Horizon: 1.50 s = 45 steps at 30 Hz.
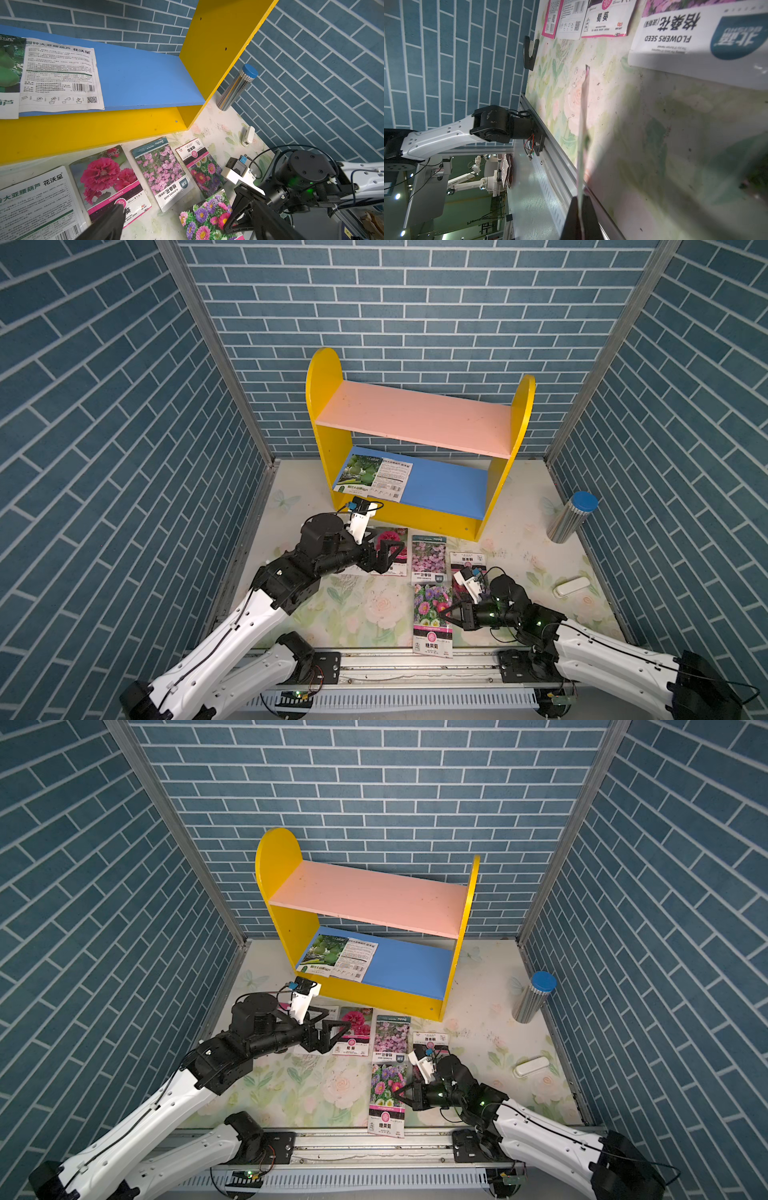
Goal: Take the seed bag off the shelf
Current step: Place the seed packet at the center of the board.
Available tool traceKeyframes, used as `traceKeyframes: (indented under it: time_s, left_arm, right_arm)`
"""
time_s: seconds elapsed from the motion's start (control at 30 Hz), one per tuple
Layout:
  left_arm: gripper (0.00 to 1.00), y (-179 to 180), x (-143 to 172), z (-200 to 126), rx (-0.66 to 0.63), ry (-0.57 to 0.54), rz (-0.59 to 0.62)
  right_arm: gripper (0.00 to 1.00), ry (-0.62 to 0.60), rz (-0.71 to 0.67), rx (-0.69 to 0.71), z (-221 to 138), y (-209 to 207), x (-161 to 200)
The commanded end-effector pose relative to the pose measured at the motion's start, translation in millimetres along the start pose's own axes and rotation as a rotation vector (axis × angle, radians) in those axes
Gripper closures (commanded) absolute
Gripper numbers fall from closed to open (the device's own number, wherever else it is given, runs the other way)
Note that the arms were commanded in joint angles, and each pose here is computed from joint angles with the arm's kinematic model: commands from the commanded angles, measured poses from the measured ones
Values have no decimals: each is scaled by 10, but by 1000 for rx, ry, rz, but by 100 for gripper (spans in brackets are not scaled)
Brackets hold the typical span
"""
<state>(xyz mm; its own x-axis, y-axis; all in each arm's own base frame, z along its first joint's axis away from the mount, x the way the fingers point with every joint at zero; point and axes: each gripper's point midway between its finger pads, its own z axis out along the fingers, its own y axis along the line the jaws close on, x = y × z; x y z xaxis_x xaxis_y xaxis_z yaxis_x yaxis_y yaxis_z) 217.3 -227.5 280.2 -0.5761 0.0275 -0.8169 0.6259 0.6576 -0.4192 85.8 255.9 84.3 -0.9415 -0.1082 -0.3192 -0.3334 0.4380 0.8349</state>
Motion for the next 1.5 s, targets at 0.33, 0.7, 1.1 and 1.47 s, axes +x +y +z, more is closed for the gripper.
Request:
traceKeyframes:
  time_s: [0.33,0.7,1.1,1.47]
  left_arm:
    - [0,66,77,18,-20,2,5]
    - [0,91,104,39,-26,6,6]
    - [0,121,147,52,-35,13,7]
    - [0,137,159,58,-41,14,6]
  right_arm:
    - [100,30,113,59,231,-297,111]
    - [100,62,129,236,283,-729,191]
    - [100,16,110,299,267,-884,-135]
    - [100,61,27,215,309,-632,-218]
